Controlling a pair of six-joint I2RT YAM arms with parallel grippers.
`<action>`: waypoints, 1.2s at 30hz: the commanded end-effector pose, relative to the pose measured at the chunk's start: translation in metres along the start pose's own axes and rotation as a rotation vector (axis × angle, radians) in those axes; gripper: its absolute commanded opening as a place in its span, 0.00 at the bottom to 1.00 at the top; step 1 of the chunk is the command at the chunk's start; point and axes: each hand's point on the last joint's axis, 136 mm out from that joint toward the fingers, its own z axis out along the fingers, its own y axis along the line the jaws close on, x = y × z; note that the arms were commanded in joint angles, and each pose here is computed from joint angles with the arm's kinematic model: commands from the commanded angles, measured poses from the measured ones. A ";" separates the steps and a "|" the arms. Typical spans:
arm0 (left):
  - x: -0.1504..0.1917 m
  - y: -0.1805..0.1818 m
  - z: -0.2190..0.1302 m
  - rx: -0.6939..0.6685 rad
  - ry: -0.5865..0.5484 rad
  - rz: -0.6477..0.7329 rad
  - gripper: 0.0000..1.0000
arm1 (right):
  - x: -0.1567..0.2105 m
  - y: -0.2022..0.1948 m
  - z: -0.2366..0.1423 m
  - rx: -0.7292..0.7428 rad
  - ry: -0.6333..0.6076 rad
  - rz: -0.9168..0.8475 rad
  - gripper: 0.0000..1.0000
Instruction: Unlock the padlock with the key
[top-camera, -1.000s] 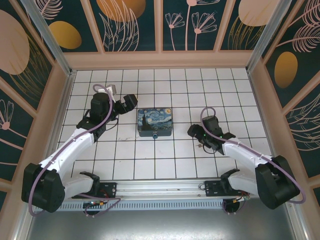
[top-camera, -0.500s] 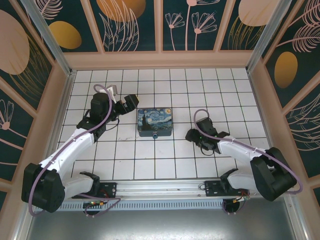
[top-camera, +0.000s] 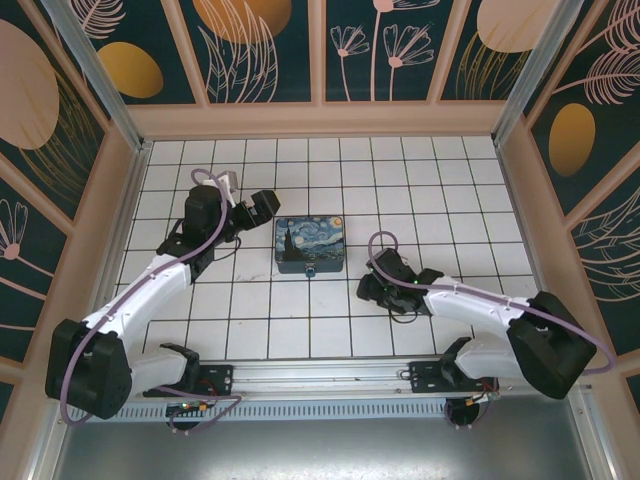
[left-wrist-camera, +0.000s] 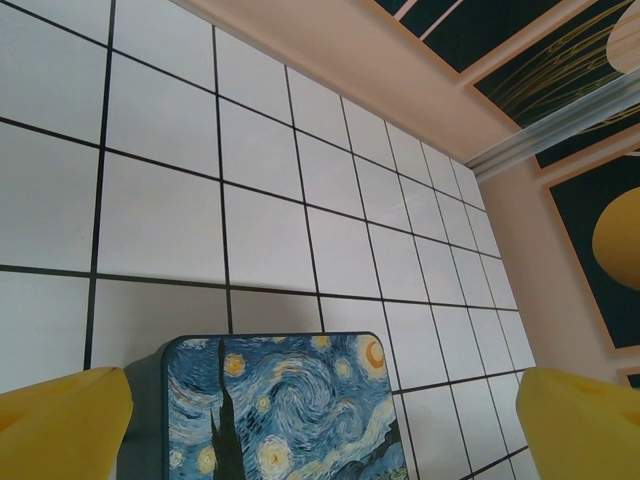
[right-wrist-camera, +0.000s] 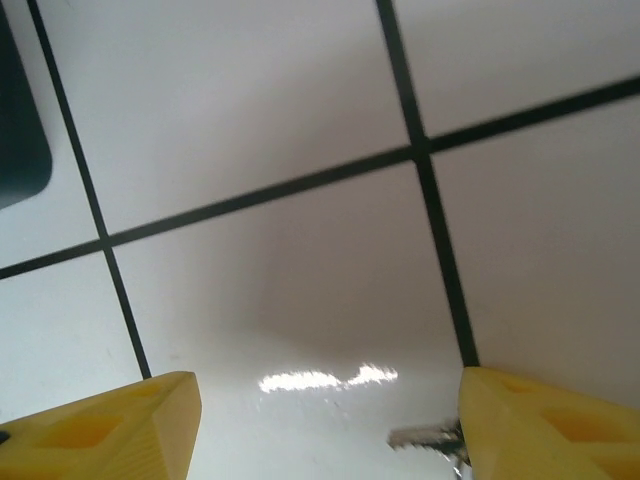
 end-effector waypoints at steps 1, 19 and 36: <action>0.002 0.000 0.003 0.024 0.006 -0.013 0.99 | -0.009 -0.009 -0.019 0.046 -0.046 0.068 0.69; 0.011 0.002 0.009 0.039 0.036 -0.039 0.98 | -0.011 -0.007 -0.005 0.135 0.012 -0.131 0.66; 0.011 0.001 0.011 0.049 0.034 -0.047 0.99 | 0.029 -0.010 -0.007 0.106 0.155 -0.118 0.59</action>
